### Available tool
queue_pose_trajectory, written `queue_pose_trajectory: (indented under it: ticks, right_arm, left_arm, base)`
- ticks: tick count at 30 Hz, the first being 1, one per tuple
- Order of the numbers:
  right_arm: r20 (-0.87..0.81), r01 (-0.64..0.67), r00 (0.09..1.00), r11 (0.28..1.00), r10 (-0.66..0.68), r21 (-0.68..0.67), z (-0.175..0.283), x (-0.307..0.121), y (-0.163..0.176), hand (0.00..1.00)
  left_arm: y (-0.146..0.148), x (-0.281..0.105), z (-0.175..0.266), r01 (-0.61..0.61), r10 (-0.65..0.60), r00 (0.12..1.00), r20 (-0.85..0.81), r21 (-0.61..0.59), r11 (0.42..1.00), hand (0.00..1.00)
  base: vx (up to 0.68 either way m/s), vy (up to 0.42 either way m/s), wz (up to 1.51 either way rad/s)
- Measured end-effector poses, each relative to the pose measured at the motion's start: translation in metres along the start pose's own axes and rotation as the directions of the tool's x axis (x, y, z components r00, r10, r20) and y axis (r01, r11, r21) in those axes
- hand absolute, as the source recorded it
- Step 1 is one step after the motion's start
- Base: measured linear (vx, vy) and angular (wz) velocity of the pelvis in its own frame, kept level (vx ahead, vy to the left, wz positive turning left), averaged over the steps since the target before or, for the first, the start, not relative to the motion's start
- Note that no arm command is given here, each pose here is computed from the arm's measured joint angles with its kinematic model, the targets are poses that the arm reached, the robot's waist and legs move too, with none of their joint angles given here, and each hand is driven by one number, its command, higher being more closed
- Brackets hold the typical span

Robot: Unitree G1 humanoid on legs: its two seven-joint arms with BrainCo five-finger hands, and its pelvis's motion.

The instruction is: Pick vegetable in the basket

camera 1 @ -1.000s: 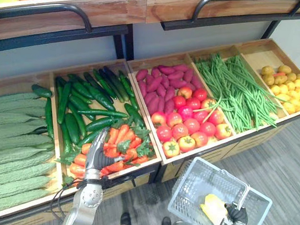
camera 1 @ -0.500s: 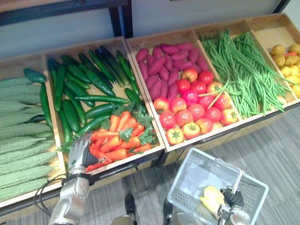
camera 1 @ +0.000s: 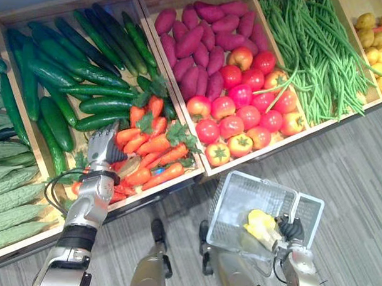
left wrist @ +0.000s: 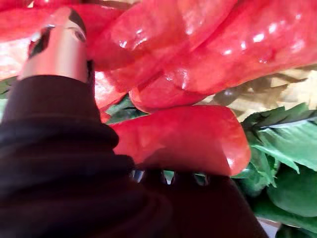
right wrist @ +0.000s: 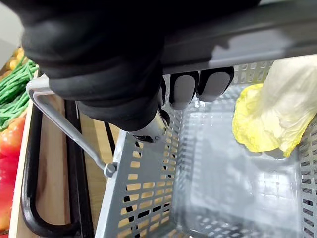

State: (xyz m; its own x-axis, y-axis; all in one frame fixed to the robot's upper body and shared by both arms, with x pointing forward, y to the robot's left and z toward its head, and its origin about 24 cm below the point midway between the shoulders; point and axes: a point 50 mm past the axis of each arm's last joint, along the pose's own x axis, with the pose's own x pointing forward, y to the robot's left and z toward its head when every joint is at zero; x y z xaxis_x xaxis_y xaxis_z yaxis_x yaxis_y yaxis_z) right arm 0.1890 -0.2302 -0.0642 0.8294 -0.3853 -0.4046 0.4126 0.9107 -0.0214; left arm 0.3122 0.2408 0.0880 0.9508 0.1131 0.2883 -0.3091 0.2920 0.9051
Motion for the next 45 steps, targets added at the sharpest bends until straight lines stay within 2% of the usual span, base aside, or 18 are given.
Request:
queue_pose_trajectory:
  ticks: [9,14,23,28,32,35,40,45]
  right_arm:
    - [0.006,-0.004,1.000,1.000,0.004,0.007,0.001,0.000,0.003,1.00]
    - [-0.013,0.003,1.000,1.000,-0.003,0.013,-0.005,-0.004,0.002,1.00]
    - [-0.047,0.073,0.996,0.997,-0.072,0.024,-0.015,-0.011,-0.016,1.00]
    - [-0.065,0.103,0.993,0.994,-0.101,0.023,-0.020,-0.014,-0.021,1.00]
    - [-0.089,0.125,0.988,0.992,-0.123,0.015,-0.028,-0.020,-0.028,1.00]
    - [-0.095,0.153,0.984,0.988,-0.151,0.020,-0.029,-0.022,-0.035,1.00]
    - [-0.080,0.163,0.984,0.986,-0.159,0.043,-0.025,-0.022,-0.032,1.00]
    - [0.041,0.134,0.989,0.986,-0.139,0.100,0.005,-0.020,-0.018,1.00]
  left_arm:
    - [-0.009,-0.018,-0.003,0.033,-0.034,0.999,-0.017,-0.039,0.999,1.00]
    - [-0.015,-0.039,0.011,0.027,-0.027,1.000,0.001,-0.130,0.991,1.00]
    - [0.011,-0.054,0.026,-0.165,0.159,0.986,-0.044,-0.293,0.942,1.00]
    - [0.025,-0.064,0.035,-0.273,0.266,0.961,-0.073,-0.382,0.883,1.00]
    - [0.027,-0.077,0.037,-0.289,0.276,0.956,-0.095,-0.436,0.852,1.00]
    - [0.032,-0.091,0.044,-0.330,0.309,0.942,-0.132,-0.525,0.785,1.00]
    - [0.029,-0.102,0.050,-0.321,0.284,0.945,-0.160,-0.609,0.725,1.00]
    - [0.033,-0.109,0.075,-0.279,0.291,0.950,-0.111,-0.718,0.637,1.00]
  base:
    - [0.03,-0.003,-0.05]
    - [0.01,0.001,0.01]
    - [0.04,-0.007,0.09]
    - [0.00,0.000,0.00]
    - [0.00,-0.004,0.02]
    - [0.00,-0.002,0.00]
    - [0.00,-0.007,-0.37]
    - [-0.04,0.031,-1.14]
